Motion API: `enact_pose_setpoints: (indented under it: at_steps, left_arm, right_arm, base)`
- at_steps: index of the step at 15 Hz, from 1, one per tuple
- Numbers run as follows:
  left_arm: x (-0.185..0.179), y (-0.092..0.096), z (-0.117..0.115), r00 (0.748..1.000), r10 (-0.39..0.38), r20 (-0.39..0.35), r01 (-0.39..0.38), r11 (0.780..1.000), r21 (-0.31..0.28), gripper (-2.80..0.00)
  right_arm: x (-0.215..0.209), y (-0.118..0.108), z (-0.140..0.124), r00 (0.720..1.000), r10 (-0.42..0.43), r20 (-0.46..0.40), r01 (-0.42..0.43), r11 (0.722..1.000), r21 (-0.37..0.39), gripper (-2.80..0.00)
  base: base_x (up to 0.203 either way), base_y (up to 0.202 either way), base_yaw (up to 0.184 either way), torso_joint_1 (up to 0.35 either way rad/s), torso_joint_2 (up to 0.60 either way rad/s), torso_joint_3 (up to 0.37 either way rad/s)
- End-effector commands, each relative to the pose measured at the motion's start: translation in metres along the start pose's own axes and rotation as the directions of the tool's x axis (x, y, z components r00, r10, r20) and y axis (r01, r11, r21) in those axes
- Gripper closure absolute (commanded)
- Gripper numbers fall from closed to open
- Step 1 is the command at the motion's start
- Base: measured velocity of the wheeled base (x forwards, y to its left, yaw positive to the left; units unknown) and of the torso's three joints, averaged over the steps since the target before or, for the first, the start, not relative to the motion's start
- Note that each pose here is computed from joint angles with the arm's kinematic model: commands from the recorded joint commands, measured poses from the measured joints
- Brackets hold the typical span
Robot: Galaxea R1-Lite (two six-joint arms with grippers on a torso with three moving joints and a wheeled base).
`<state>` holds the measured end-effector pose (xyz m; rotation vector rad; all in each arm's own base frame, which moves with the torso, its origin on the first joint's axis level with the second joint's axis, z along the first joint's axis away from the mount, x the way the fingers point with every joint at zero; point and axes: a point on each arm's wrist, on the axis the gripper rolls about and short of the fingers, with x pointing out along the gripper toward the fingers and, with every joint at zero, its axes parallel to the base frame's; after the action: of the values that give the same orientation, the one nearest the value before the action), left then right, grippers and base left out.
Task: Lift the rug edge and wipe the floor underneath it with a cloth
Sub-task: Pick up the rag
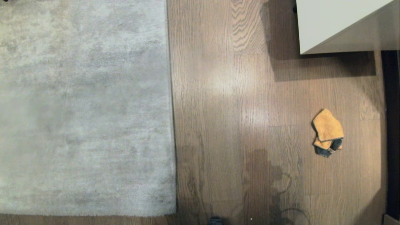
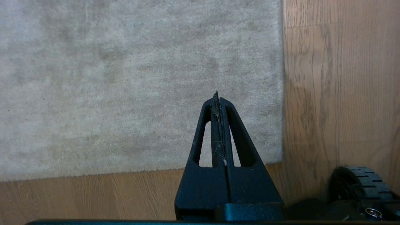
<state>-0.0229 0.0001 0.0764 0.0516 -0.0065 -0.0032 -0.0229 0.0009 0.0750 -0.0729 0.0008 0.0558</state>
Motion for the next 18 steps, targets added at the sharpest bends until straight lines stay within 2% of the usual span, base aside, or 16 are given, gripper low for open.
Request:
enact_pose_setpoints:
  at_steps: [1,12,18]
  left_arm:
    - [0.0000,0.0000,-0.0001,1.000,0.000,0.000,0.000,1.000,0.001,0.00]
    - [0.0000,0.0000,-0.0001,1.000,0.002,0.000,-0.002,1.000,0.001,0.00]
    - [0.0000,0.0000,0.0001,1.000,0.002,0.001,-0.002,1.000,0.001,0.00]
  right_arm:
    - [0.0001,0.0000,0.0000,1.000,0.001,-0.002,-0.001,1.000,-0.001,0.00]
    - [0.0001,0.0000,0.0000,1.000,0.001,-0.002,-0.001,1.000,-0.001,0.00]
    - [0.0001,0.0000,0.0000,1.000,0.001,-0.002,-0.001,1.000,-0.001,0.00]
  base:
    - [0.000,0.000,0.000,0.006,0.00,-0.202]
    - [0.000,0.000,0.000,0.003,0.00,-0.198]
    - [0.000,0.000,0.000,0.001,0.00,-0.049]
